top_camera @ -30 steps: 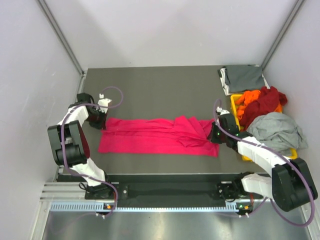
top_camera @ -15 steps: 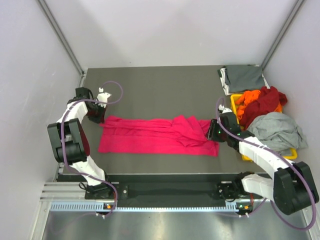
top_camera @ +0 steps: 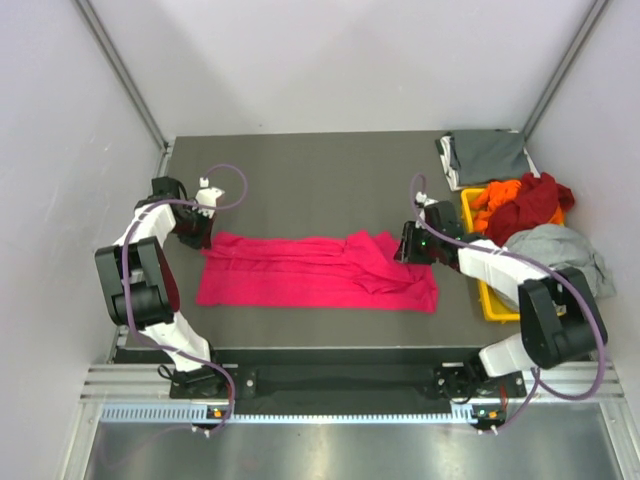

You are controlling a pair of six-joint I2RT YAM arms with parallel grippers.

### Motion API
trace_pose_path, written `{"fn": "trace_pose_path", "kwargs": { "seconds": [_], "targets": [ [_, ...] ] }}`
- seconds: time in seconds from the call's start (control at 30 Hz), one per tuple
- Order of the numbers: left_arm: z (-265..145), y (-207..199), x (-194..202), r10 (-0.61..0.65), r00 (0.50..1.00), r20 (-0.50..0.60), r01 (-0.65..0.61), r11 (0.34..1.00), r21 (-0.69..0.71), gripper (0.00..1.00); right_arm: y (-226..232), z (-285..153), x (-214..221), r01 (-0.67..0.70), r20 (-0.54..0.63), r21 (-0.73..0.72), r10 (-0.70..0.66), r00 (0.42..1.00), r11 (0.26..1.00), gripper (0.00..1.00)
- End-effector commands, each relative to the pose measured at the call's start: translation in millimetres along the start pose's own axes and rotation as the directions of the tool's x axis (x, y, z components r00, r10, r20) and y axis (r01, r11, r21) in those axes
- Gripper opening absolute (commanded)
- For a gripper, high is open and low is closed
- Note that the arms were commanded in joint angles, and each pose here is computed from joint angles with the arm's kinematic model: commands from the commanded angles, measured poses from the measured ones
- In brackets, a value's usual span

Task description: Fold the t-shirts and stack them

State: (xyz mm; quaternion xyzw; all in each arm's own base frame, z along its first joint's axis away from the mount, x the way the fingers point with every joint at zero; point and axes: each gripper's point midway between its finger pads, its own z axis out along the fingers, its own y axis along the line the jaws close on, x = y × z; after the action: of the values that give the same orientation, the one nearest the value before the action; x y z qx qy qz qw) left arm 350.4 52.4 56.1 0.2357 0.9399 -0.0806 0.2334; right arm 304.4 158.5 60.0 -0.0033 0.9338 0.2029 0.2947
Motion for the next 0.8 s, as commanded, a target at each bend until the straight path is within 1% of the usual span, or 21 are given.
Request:
{"fn": "trace_pose_path", "kwargs": {
  "seconds": [0.0, 0.1, 0.13, 0.2, 0.23, 0.27, 0.47, 0.53, 0.57, 0.67, 0.7, 0.77],
  "targets": [
    [-9, -2, -7, 0.018, 0.999, 0.03, -0.018, 1.0, 0.007, 0.0, 11, 7, -7, 0.002, -0.006, -0.048, -0.002, 1.0, 0.999, 0.35],
    [-12, -1, -9, 0.017, 0.999, 0.041, -0.017, 1.0, -0.005, 0.0, 5, 10, 3, -0.01, -0.028, -0.027, 0.009, 1.0, 1.0, 0.26],
    [-13, 0, -12, 0.023, 0.998, 0.051, -0.022, 1.0, -0.01, 0.0, 2, 10, 3, -0.013, -0.027, -0.013, 0.013, 1.0, 1.0, 0.19],
    [-14, 1, -15, 0.02, 0.998, 0.063, -0.019, 1.0, -0.018, 0.0, -2, 7, -1, -0.016, -0.007, 0.008, 0.016, 1.0, 1.0, 0.12],
    [-14, 2, -18, 0.02, 0.997, 0.071, -0.018, 1.0, -0.019, 0.0, -2, 7, -2, -0.013, -0.005, 0.011, 0.013, 1.0, 1.0, 0.05],
    [-13, 3, -20, 0.017, 0.997, 0.077, -0.016, 1.0, -0.021, 0.0, -4, 6, -5, -0.015, 0.002, 0.018, 0.015, 1.0, 1.0, 0.01],
    [-12, 6, -26, -0.006, 0.996, 0.085, 0.007, 1.0, -0.012, 0.0, -4, -2, -16, -0.004, 0.017, 0.032, 0.004, 1.0, 0.999, 0.0],
    [-13, 7, -30, -0.007, 0.995, 0.096, 0.008, 1.0, -0.013, 0.0, 1, -8, -27, -0.004, 0.047, 0.02, 0.003, 0.999, 1.0, 0.0],
    [-15, 9, -38, -0.004, 0.993, 0.116, 0.006, 1.0, -0.012, 0.0, 4, -12, -41, 0.002, 0.078, 0.015, -0.003, 0.997, 1.0, 0.0],
    [-17, 13, -59, -0.022, 0.985, 0.171, 0.021, 1.0, 0.006, 0.0, 2, -16, -66, 0.018, 0.114, 0.042, -0.023, 0.993, 0.999, 0.0],
    [-23, 21, -78, -0.024, 0.975, 0.219, 0.027, 1.0, -0.011, 0.0, -1, -19, -87, 0.026, 0.14, 0.053, -0.033, 0.99, 0.998, 0.0],
    [-20, 30, -94, -0.042, 0.967, 0.253, 0.046, 0.999, -0.01, 0.0, -3, -19, -108, 0.027, 0.164, 0.054, -0.035, 0.986, 0.998, 0.0]
  ]
}}
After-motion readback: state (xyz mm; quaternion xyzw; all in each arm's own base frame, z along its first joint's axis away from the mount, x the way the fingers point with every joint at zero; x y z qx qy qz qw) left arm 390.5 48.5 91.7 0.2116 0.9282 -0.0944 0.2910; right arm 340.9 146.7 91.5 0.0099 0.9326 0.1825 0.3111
